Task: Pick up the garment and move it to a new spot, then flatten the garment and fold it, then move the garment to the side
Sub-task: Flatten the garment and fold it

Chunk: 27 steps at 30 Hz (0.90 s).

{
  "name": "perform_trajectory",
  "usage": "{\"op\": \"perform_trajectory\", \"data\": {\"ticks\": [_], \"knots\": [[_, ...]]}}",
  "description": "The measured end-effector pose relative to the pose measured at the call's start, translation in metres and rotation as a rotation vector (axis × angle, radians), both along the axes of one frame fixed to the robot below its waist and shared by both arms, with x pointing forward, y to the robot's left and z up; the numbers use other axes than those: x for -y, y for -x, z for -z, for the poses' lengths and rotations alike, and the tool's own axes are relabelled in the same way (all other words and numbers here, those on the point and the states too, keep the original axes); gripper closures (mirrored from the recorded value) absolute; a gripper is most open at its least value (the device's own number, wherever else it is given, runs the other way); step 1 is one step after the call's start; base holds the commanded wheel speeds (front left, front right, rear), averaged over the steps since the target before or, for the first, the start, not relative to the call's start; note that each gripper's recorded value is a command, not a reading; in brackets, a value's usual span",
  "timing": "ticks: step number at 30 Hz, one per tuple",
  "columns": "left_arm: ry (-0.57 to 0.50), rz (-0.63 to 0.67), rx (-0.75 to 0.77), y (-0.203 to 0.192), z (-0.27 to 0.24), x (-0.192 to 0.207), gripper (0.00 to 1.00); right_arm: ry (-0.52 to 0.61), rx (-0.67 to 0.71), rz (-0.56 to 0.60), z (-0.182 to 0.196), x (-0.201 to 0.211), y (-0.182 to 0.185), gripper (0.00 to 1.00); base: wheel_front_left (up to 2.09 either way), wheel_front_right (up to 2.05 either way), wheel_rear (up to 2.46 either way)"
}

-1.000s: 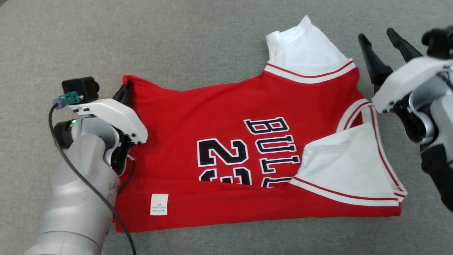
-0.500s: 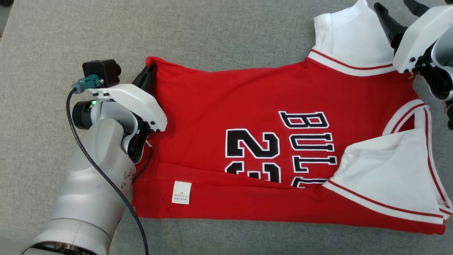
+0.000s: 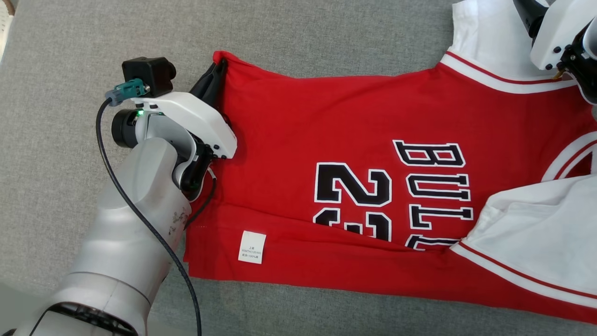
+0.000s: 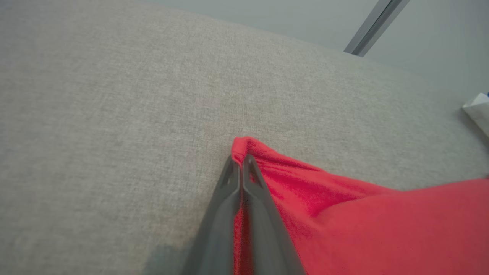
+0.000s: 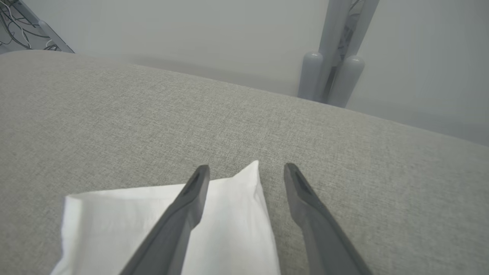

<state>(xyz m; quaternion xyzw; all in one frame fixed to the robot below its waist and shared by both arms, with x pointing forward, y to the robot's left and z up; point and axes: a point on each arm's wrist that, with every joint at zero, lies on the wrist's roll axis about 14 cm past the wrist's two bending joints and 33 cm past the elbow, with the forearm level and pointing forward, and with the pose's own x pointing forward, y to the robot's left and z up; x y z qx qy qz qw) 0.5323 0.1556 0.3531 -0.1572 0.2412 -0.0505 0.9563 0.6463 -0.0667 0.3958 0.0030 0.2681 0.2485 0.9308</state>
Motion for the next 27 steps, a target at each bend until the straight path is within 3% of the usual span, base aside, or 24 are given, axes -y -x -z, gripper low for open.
{"op": "perform_trajectory", "data": {"ticks": [3, 5, 6, 27], "knots": [[-0.001, 0.001, 0.001, 0.0, 0.002, 0.001, 1.0, 0.015, -0.015, -0.008, 0.007, -0.001, 0.0, 0.23, 0.0, 0.0, 0.0], [-0.001, 0.001, -0.001, -0.001, 0.002, 0.001, 1.0, 0.018, -0.022, -0.01, 0.009, -0.002, 0.0, 0.8, 0.0, 0.0, 0.0], [0.0, 0.001, 0.001, -0.001, 0.002, 0.001, 1.0, 0.018, -0.026, -0.01, 0.01, -0.002, 0.001, 1.0, 0.0, 0.0, 0.0], [-0.004, -0.013, 0.031, -0.001, -0.01, 0.006, 1.0, -0.027, 0.079, 0.0, -0.024, 0.009, 0.007, 1.0, 0.0, 0.0, 0.0]]}}
